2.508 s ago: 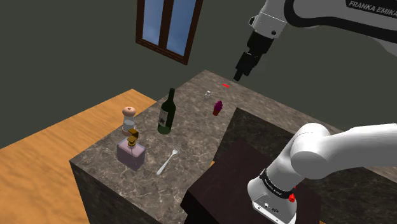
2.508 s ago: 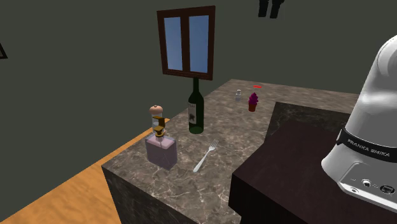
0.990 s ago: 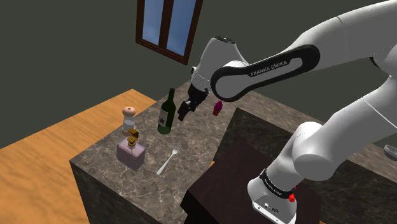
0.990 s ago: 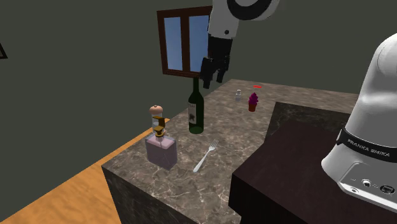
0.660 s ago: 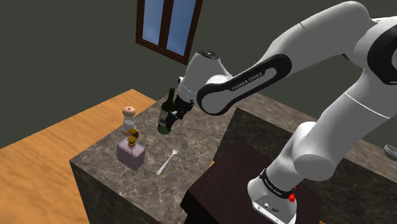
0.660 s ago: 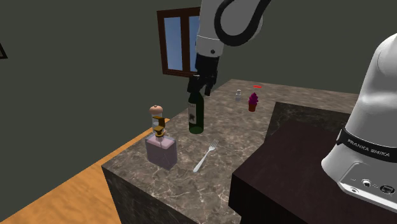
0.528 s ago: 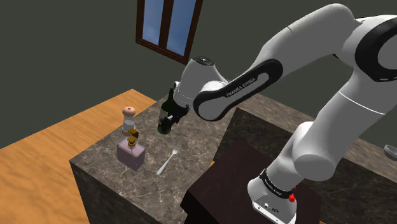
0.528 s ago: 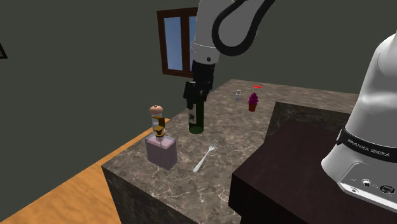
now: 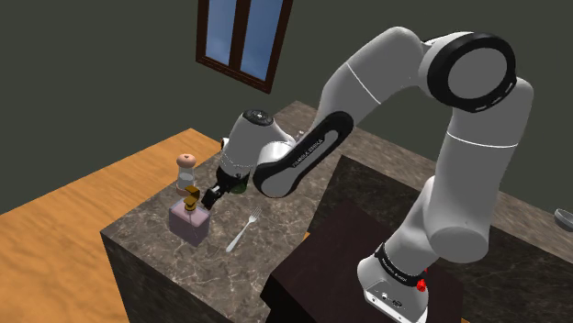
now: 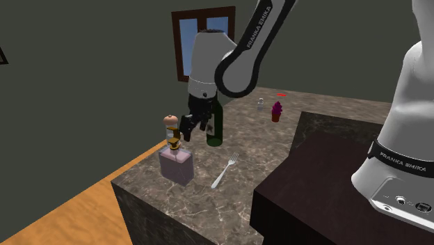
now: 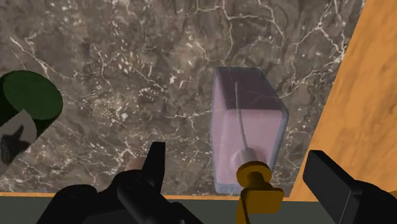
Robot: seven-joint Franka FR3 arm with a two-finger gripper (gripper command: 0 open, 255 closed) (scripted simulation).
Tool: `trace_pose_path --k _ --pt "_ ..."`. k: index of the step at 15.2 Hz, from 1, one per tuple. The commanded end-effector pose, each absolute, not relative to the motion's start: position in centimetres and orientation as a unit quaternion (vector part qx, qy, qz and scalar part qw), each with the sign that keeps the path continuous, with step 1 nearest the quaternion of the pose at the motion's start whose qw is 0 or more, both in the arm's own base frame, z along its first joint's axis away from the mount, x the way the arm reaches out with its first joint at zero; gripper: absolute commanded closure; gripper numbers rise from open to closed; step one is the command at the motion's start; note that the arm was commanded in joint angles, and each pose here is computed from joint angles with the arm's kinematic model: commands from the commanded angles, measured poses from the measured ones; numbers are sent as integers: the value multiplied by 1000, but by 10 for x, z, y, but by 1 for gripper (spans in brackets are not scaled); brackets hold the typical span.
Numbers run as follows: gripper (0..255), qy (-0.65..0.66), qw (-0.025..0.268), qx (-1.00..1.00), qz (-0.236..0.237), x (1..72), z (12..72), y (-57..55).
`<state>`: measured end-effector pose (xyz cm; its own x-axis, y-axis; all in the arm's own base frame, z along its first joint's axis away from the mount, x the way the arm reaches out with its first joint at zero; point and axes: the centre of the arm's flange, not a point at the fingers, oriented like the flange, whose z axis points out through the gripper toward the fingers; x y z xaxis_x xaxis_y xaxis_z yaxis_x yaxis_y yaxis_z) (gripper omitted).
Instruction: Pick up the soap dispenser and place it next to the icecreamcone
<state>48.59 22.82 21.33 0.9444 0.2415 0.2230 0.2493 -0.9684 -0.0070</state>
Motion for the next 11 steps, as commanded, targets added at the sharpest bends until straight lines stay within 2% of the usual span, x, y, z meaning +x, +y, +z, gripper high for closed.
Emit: trace_pose_path --k 1,5,11 --pt "0 -130 19 -985 -116 492 193 241" --pt "0 -141 23 -982 -125 511 155 270" --pt "0 -142 23 -982 -125 517 128 273"
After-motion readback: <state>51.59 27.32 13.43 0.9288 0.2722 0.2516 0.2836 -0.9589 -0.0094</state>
